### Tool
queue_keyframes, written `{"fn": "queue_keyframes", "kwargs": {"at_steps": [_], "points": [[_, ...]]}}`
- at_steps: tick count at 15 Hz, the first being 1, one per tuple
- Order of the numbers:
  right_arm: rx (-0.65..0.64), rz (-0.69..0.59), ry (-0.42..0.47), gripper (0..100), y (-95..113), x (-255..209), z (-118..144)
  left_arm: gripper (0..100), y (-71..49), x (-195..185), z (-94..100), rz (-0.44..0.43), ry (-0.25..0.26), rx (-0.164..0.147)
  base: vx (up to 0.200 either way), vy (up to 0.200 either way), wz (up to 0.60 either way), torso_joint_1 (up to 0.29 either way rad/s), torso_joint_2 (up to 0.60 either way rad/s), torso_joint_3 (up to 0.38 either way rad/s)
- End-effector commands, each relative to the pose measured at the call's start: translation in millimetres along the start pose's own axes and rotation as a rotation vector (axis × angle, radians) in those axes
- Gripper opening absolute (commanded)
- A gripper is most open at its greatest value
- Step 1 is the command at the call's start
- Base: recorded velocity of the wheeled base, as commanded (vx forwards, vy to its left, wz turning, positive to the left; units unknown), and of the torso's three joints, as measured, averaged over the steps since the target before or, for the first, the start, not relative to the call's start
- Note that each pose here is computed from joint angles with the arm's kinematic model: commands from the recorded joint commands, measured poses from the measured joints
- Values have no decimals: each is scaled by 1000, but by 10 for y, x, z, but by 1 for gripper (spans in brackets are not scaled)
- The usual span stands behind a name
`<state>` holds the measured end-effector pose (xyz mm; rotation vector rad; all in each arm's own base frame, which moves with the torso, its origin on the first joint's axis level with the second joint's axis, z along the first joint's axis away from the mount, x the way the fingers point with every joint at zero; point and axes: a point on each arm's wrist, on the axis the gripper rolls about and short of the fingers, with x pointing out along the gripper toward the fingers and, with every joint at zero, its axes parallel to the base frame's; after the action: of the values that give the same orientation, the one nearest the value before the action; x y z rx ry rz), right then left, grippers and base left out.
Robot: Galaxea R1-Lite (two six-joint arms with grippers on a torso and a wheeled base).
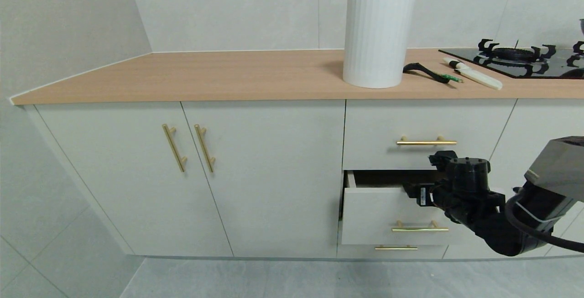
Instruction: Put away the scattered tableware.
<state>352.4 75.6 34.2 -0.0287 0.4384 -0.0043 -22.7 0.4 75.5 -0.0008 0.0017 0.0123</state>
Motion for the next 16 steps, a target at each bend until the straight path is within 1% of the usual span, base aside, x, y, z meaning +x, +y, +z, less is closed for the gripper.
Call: {"fn": "queue_keyframes", "kwargs": {"at_steps": [1,2,7,9,12,13,14,15,16], "points": [[-14,0,53,100,-13,-77,1,100,0,1,0,1,1,-1,0,0,0,0,0,0],[-20,5,80,100,-22,-138,35,100,0,1,0,0,1,-1,0,0,0,0,0,0],[-31,27,159,100,-64,-408,191,100,0,0,5,0,0,-1,0,0,0,0,0,0],[-42,64,258,100,-94,-617,273,100,0,1,0,1,1,-1,0,0,0,0,0,0],[-65,67,376,100,-119,-812,355,100,0,1,0,0,1,-1,0,0,0,0,0,0],[-77,76,428,100,-108,-881,377,100,0,1,0,1,1,-1,0,0,0,0,0,0],[-83,86,459,100,-98,-914,386,100,0,1,0,1,1,-1,0,0,0,0,0,0],[-88,105,520,100,-105,-989,399,100,0,1,0,0,1,-1,0,0,0,0,0,0],[-94,120,550,100,-88,-1028,407,100,0,0,5,0,0,-1,0,0,0,0,0,0]]}}
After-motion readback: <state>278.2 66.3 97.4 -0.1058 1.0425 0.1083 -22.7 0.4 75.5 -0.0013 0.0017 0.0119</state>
